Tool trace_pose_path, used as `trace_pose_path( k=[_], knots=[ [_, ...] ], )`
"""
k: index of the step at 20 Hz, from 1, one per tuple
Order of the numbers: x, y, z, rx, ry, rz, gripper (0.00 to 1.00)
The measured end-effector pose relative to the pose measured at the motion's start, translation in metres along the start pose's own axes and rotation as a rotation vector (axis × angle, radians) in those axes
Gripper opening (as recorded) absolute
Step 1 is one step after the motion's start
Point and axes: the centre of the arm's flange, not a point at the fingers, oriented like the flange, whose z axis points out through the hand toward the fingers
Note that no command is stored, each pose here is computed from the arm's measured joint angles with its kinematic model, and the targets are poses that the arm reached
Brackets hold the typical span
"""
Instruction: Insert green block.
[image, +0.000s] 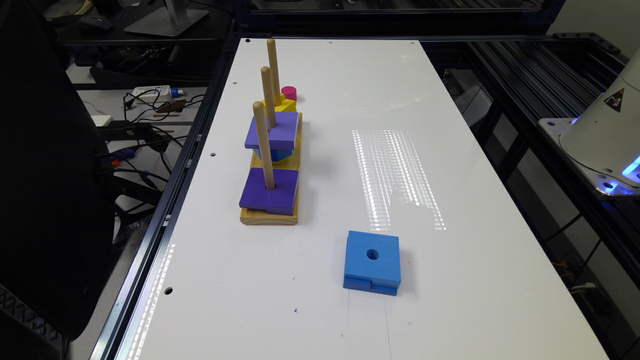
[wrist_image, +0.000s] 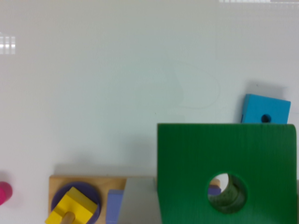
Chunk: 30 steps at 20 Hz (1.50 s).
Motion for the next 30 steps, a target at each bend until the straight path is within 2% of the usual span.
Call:
trace_pose_path(
  k=[10,14,21,30],
  knots=[
    [0.0073,-0.015,0.028,0.0069,-0.0039,-0.0081,0.00],
    [0.0104,-0.022,0.042,0.0111,-0.0055,-0.0101,0.00],
    [0.0145,-0.035,0.069,0.0196,-0.0072,-0.0098,0.00],
    [0.0194,-0.048,0.099,0.0328,-0.0083,-0.0112,0.00]
  ],
)
